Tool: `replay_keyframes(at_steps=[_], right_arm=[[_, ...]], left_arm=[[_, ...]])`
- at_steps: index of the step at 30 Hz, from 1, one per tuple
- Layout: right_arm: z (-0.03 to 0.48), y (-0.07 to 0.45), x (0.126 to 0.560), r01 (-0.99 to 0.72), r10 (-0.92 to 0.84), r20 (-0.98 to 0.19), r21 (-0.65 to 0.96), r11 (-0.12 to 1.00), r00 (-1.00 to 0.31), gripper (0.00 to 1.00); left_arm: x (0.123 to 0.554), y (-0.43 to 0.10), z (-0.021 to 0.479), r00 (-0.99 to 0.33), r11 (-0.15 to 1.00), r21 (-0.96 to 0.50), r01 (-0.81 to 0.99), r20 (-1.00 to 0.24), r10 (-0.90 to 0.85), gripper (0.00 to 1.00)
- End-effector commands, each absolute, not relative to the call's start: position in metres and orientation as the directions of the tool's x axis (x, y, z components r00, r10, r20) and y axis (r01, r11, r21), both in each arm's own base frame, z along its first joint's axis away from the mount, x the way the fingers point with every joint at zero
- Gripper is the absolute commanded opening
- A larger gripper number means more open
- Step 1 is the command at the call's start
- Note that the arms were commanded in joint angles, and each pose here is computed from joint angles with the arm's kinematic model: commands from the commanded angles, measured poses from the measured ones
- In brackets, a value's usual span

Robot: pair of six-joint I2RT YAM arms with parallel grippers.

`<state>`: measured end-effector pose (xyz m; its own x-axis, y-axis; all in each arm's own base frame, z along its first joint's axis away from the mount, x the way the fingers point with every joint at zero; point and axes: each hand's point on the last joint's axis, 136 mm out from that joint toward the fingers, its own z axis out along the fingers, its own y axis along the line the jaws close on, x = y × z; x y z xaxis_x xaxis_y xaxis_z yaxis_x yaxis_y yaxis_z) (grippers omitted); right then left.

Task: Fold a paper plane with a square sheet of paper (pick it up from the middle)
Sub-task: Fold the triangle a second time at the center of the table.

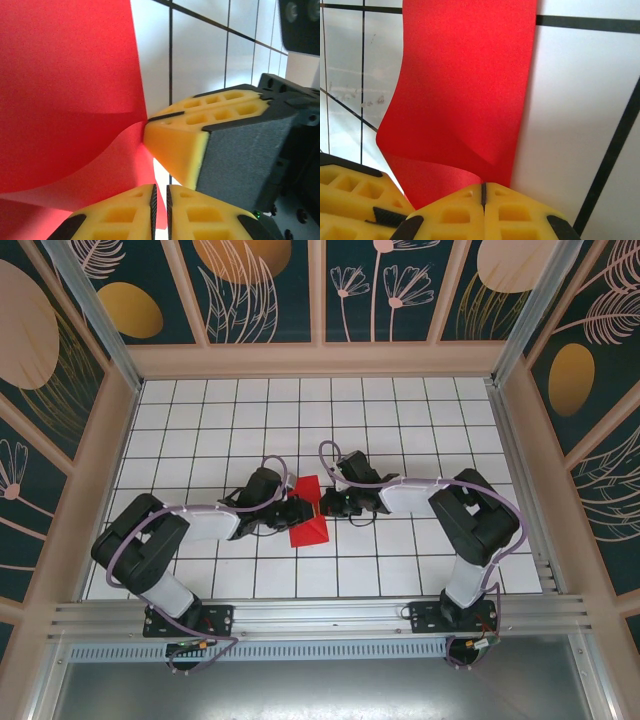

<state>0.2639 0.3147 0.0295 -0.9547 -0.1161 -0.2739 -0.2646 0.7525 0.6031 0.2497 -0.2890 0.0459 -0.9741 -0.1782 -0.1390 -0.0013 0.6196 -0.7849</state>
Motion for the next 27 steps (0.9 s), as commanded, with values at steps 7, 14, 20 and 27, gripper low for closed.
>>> replay_keyframes(at_steps=[7,14,20,27], right_arm=[[0.028,0.315,0.273,-0.284,-0.13,-0.293,0.579,0.764,-0.947,0.03],[0.026,0.315,0.274,-0.286,-0.134,-0.293,0.571,0.77,-0.947,0.03],[0.024,0.313,0.275,-0.283,-0.131,-0.296,0.561,0.778,-0.946,0.03],[0.024,0.313,0.277,-0.282,-0.13,-0.298,0.554,0.783,-0.946,0.03]], left_arm=[[0.251,-0.294,0.043,-0.977,0.616,-0.788,0.011,-0.139,-0.161,0.17],[0.251,-0.294,0.04,-0.978,0.62,-0.785,0.009,-0.137,-0.16,0.17],[0.251,-0.293,0.038,-0.978,0.622,-0.783,0.005,-0.133,-0.16,0.17],[0.25,-0.293,0.036,-0.979,0.625,-0.781,0.003,-0.13,-0.158,0.17]])
